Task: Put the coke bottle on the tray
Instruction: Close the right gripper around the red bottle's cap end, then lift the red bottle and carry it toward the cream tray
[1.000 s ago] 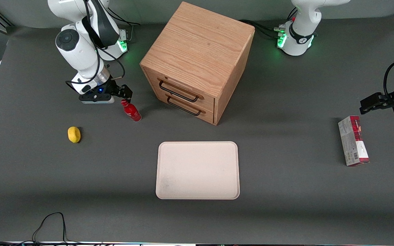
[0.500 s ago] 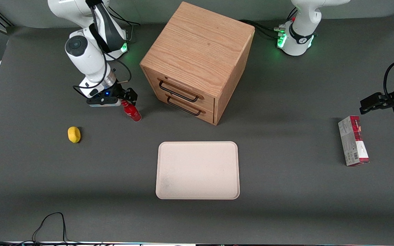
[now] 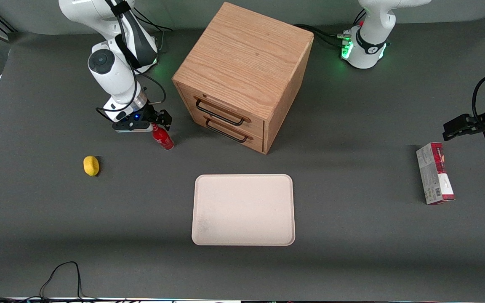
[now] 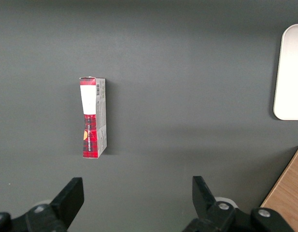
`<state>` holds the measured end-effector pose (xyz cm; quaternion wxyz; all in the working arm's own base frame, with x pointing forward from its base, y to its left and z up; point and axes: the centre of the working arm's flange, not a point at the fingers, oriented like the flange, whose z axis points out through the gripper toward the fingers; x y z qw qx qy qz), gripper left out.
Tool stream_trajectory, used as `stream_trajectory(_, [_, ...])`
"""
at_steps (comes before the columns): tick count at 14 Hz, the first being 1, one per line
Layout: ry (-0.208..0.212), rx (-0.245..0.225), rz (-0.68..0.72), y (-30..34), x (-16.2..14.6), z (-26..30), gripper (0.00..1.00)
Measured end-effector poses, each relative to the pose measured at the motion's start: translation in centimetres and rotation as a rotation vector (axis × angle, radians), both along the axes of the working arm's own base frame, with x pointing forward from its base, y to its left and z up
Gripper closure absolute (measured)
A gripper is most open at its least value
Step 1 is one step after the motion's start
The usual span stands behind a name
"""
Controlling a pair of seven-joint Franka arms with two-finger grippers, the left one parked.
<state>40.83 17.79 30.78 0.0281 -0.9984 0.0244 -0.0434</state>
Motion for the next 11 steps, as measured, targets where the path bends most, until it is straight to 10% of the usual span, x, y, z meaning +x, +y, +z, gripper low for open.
stream_trajectory(4, [0.004, -0.001, -0.004, -0.2, 0.1, -0.2, 0.61])
stream_trajectory(11, [0.019, 0.004, -0.023, 0.3, 3.3, 4.0, 0.64])
